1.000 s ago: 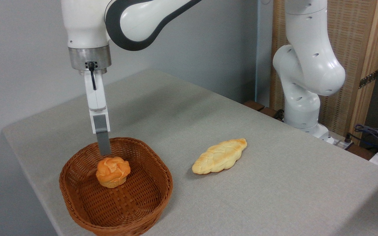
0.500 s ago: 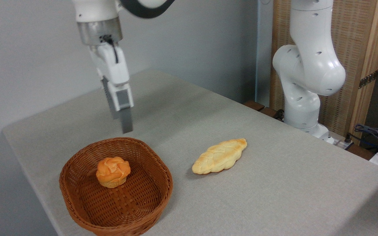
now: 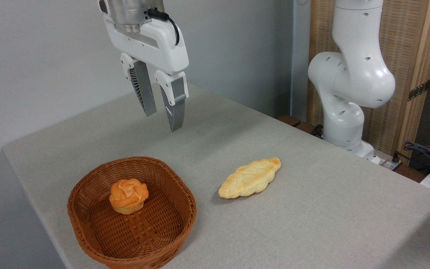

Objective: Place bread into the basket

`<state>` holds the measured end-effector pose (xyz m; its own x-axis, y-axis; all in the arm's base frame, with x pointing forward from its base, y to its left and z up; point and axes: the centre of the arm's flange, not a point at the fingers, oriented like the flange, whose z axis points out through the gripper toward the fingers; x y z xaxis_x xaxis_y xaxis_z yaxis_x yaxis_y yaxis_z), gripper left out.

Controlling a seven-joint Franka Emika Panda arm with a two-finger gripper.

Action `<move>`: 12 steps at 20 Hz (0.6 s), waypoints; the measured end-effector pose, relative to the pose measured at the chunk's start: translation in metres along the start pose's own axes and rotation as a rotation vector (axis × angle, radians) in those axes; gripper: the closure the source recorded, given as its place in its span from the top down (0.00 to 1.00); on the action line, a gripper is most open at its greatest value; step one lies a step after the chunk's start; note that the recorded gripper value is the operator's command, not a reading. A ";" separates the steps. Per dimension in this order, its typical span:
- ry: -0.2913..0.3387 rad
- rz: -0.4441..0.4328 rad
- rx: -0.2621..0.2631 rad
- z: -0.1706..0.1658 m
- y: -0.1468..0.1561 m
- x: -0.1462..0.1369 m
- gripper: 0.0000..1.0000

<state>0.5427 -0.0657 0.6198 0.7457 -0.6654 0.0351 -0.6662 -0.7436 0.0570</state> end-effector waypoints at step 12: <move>0.002 -0.005 0.001 -0.013 -0.010 -0.010 1.00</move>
<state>0.5421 -0.0504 0.6318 0.7490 -0.6616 0.0364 -0.6625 -0.7469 0.0565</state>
